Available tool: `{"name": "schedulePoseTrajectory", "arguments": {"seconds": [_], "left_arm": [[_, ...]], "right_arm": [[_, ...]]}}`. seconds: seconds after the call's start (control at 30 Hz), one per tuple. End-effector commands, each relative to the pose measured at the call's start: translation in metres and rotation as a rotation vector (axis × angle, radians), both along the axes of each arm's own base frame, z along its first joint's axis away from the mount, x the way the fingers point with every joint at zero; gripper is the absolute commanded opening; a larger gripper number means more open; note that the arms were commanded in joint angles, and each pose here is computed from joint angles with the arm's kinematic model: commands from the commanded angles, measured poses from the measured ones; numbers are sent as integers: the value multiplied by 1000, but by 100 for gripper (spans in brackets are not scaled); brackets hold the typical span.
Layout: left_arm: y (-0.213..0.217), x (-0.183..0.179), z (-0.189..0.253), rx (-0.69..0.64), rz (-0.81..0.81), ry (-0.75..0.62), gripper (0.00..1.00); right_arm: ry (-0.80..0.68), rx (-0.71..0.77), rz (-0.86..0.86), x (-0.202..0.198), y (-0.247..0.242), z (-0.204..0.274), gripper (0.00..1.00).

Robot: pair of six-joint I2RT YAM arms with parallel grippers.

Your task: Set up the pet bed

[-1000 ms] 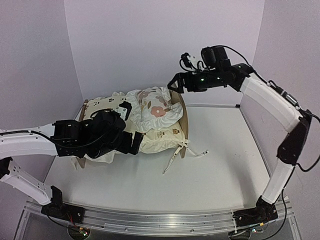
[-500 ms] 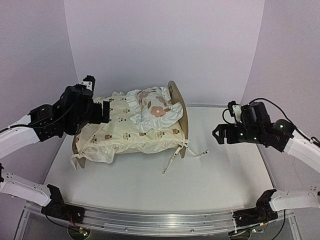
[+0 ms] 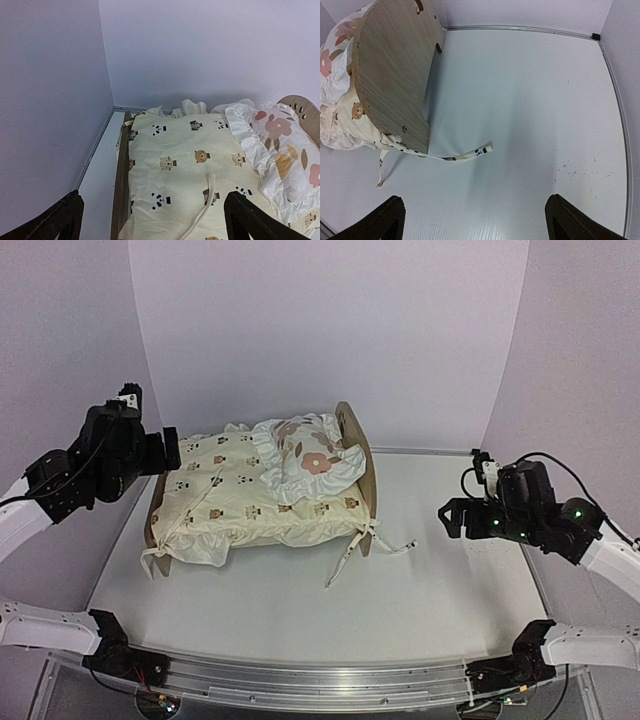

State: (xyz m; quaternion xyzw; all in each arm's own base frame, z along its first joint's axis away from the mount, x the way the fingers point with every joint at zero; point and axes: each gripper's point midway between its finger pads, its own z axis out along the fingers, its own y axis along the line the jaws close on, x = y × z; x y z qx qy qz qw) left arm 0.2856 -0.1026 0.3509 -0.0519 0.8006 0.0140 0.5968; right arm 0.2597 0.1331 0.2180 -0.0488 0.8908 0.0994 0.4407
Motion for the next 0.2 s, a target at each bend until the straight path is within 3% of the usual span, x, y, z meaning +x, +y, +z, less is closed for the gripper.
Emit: {"name": "schedulePoseTrajectory", "arguments": {"seconds": [0.0, 0.17], "left_arm": [[1, 1, -12, 13, 12, 26, 100], [-1, 3, -16, 19, 10, 42, 99]], "right_arm": [[-20, 2, -11, 2, -2, 3, 98], [-10, -28, -16, 4, -3, -1, 98]]}}
